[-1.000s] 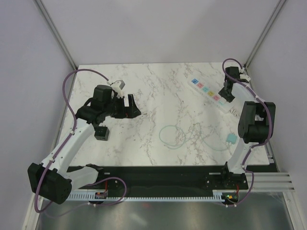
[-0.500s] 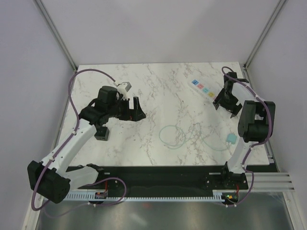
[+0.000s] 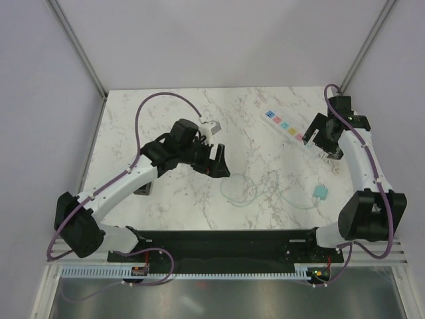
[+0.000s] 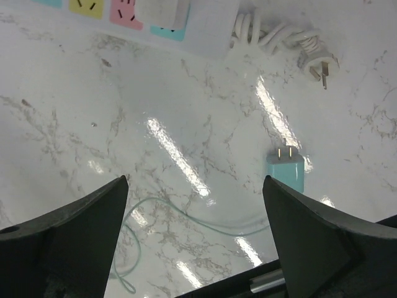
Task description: Insert the plug
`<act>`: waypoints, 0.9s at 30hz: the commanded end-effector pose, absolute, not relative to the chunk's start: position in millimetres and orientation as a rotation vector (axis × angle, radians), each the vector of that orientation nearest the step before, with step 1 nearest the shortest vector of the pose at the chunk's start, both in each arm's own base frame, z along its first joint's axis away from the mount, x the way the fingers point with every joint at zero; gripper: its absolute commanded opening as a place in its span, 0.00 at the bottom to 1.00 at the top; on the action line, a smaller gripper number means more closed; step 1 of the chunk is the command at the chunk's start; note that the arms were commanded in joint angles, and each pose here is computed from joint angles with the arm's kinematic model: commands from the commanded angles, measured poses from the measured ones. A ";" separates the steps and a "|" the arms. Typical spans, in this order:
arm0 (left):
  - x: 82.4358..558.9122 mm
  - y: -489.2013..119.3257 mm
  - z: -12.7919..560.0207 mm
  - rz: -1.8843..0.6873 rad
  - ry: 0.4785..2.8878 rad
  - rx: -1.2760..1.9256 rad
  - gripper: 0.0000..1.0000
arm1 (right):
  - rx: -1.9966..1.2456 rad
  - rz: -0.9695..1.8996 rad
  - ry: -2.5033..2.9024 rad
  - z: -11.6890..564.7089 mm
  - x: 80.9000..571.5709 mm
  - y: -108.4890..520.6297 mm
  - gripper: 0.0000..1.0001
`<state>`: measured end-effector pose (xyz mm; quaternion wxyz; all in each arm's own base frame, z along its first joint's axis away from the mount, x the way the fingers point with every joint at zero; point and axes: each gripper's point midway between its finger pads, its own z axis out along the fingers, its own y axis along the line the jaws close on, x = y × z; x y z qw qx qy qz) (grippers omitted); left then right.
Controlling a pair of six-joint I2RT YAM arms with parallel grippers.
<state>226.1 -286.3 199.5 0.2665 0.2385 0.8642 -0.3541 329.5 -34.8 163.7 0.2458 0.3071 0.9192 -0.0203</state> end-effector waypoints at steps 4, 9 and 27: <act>229.2 -383.4 218.0 -1.160 2.225 0.812 0.86 | 0.691 0.186 2.424 196.1 304.0 -4.3 0.96; 227.8 -462.3 187.2 -1.238 2.246 0.968 0.75 | 0.636 0.344 2.349 204.3 290.1 16.8 0.95; 221.7 -456.9 106.1 -1.116 2.397 0.915 0.34 | 0.567 0.616 2.153 244.4 286.2 51.8 0.93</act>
